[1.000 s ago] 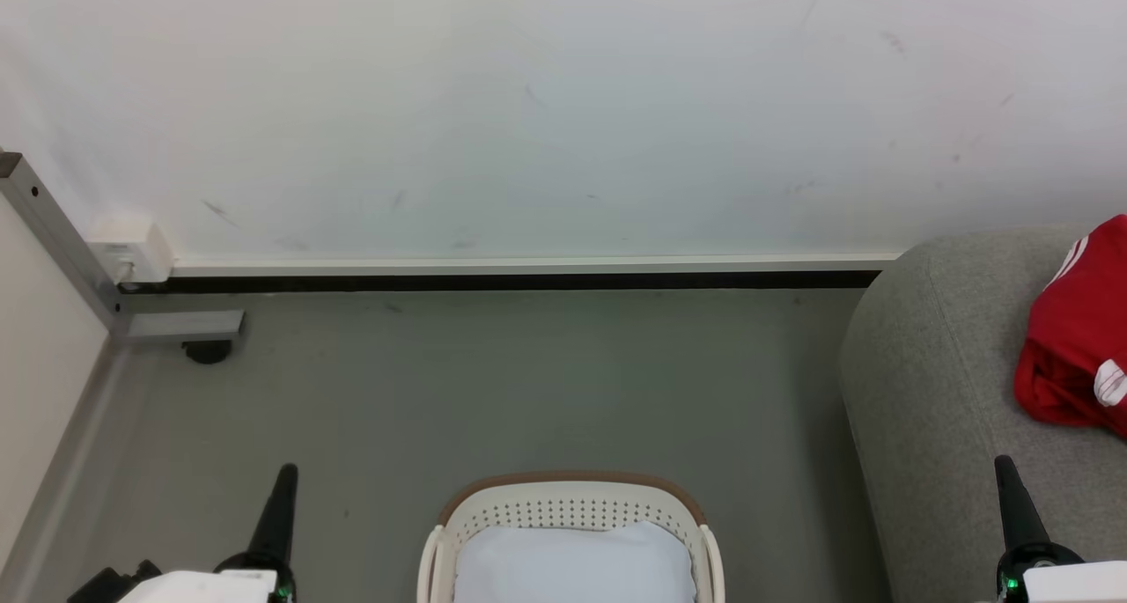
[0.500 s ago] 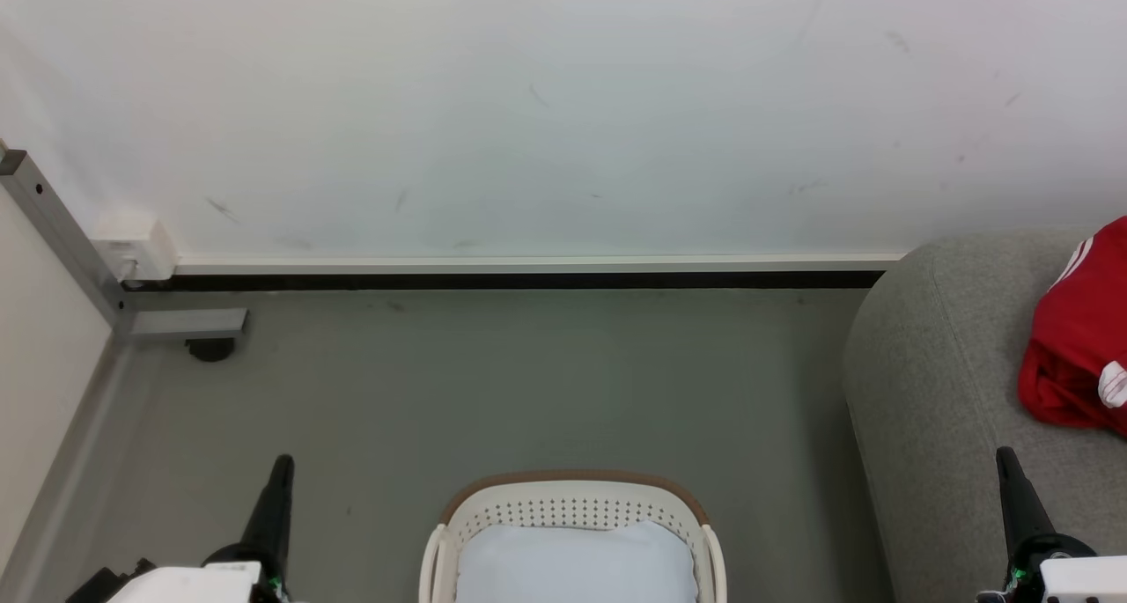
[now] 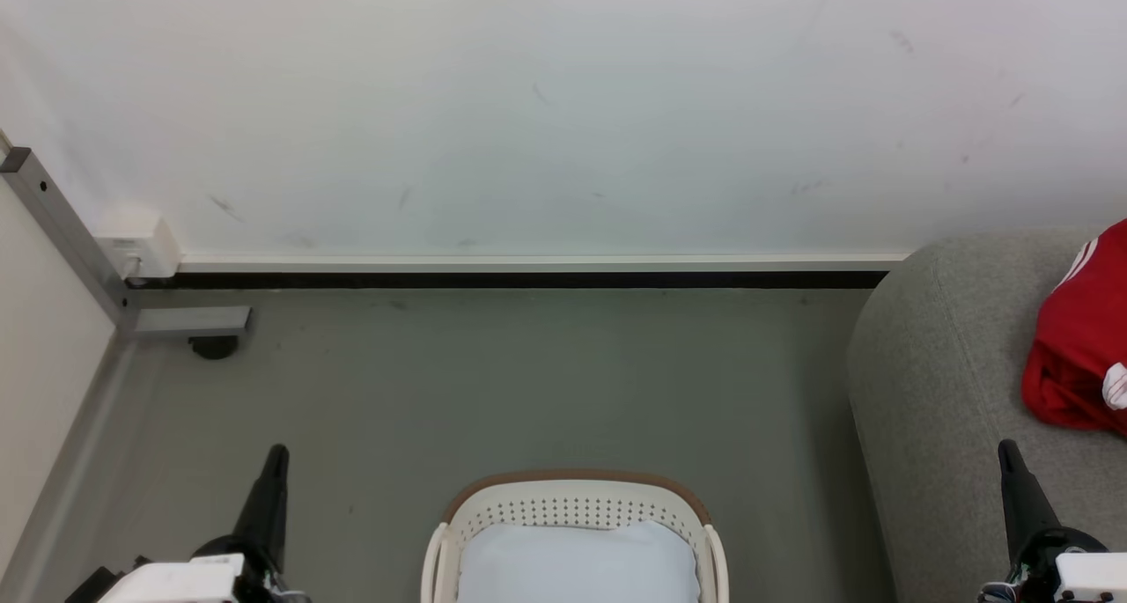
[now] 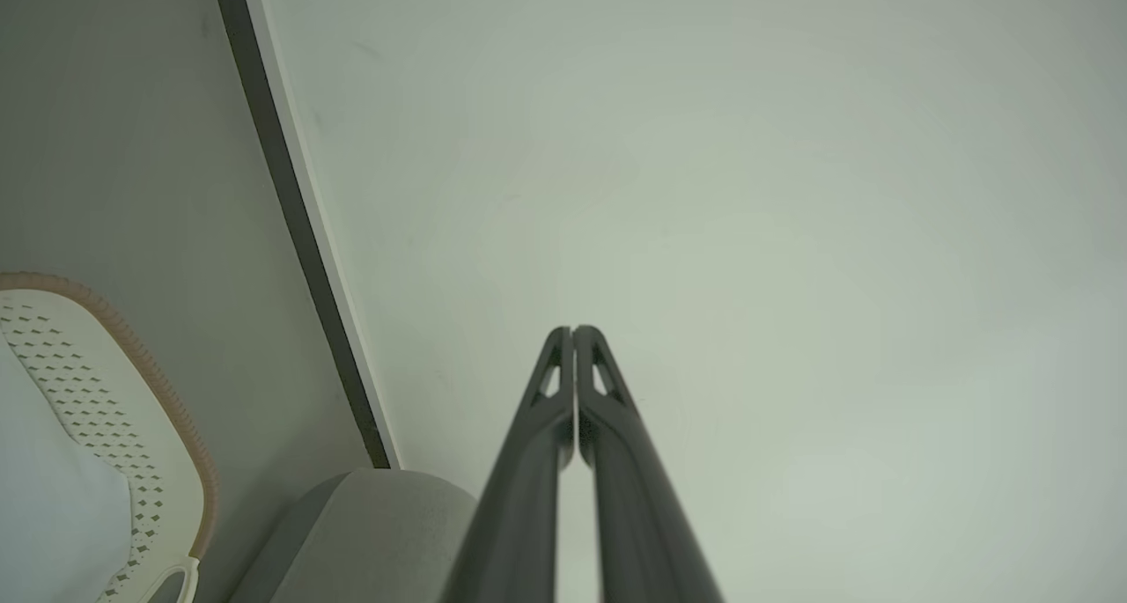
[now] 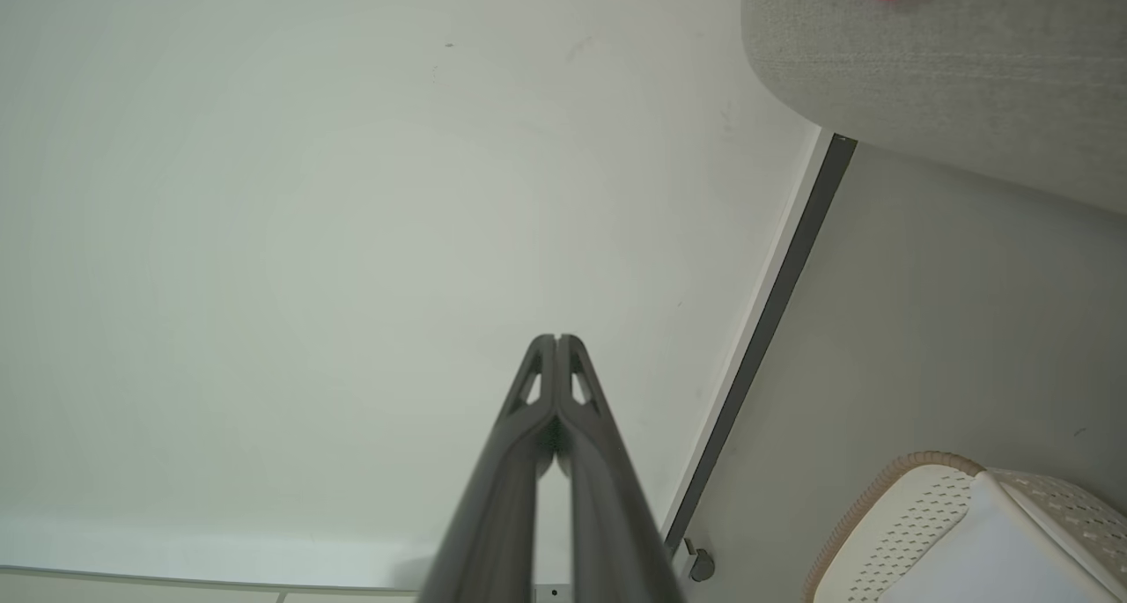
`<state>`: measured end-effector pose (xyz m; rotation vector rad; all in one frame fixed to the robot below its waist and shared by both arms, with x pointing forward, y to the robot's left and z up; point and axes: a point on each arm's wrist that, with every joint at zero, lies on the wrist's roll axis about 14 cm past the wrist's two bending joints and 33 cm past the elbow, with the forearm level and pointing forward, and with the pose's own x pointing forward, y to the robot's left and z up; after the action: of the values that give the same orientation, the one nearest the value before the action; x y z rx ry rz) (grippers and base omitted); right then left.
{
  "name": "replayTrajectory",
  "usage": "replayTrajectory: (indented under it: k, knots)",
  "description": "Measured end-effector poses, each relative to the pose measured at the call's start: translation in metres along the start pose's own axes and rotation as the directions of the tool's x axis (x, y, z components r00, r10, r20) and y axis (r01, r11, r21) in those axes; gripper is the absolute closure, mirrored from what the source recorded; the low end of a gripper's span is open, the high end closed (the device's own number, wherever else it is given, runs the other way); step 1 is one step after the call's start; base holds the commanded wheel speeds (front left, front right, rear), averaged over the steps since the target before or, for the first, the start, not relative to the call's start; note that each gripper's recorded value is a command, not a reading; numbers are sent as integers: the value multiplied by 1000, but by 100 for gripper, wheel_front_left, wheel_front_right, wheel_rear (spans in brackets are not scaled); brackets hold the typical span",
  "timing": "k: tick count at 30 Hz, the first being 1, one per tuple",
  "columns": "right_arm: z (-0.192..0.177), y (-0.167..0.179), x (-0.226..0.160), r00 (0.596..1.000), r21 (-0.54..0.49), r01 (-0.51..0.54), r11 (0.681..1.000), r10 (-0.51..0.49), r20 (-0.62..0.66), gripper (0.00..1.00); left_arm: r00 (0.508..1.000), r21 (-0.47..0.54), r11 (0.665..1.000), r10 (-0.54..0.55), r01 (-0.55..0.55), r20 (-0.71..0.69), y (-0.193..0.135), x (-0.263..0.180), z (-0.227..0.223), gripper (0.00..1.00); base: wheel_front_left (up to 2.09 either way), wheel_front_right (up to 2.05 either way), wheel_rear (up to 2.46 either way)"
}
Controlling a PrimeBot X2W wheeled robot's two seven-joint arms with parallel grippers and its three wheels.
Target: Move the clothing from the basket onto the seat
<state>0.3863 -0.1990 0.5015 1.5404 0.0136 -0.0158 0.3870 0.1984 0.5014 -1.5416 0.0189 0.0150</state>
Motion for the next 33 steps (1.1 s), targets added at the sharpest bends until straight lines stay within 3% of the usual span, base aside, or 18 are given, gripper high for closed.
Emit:
replayTrajectory:
  k: [33]
  knots:
    - [0, 2, 1, 1000, 36, -9, 999, 9, -3, 100, 1000, -28, 1000, -10, 10, 2, -3, 1, 1, 100, 0, 0, 0]
